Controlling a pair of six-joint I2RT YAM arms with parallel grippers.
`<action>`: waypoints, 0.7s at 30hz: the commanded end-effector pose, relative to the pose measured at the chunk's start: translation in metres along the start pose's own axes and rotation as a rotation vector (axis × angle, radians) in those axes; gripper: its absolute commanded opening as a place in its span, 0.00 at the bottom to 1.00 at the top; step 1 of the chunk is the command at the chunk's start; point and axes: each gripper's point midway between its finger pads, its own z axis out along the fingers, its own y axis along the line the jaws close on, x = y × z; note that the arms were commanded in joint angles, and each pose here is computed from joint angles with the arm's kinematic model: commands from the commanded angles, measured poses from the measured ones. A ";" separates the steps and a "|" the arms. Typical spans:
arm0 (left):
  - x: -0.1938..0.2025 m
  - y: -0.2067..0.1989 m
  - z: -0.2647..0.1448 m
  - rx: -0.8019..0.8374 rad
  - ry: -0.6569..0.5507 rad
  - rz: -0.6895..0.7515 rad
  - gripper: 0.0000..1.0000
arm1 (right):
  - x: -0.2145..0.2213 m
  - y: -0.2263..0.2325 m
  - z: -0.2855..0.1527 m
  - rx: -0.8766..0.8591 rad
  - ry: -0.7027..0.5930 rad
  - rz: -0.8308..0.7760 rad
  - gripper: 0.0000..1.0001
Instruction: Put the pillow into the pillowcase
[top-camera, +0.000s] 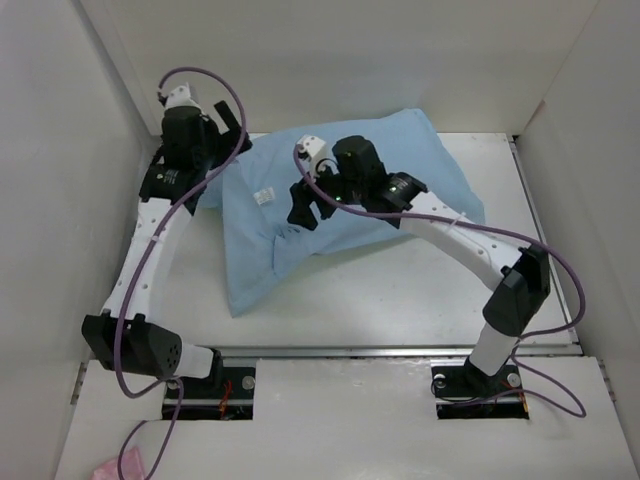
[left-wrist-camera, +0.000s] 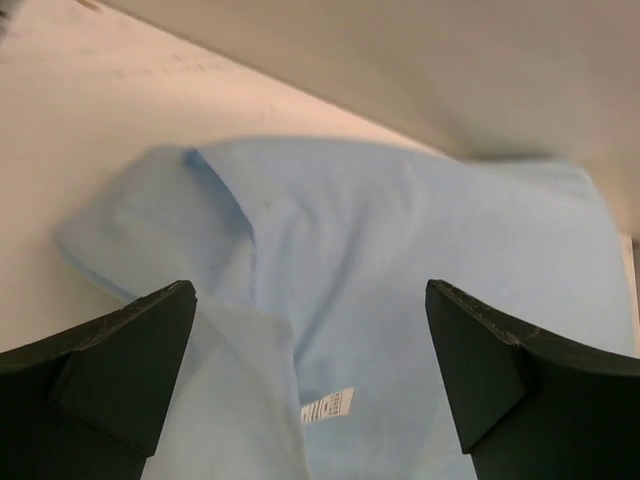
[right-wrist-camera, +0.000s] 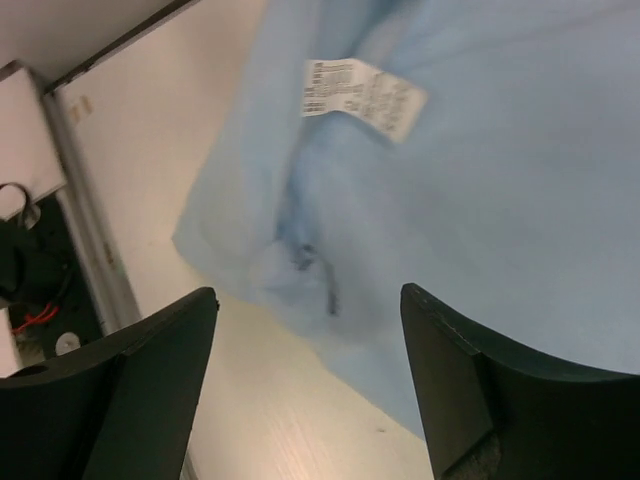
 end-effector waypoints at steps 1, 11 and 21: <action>-0.048 0.043 -0.004 -0.145 -0.125 -0.011 1.00 | 0.003 0.047 0.024 -0.155 0.014 -0.075 0.79; 0.015 0.096 0.061 -0.205 0.155 -0.029 1.00 | 0.039 0.020 0.081 0.148 0.105 -0.020 0.66; 0.066 0.088 0.016 -0.066 0.116 -0.167 0.09 | -0.004 0.042 0.032 0.081 0.024 -0.074 0.66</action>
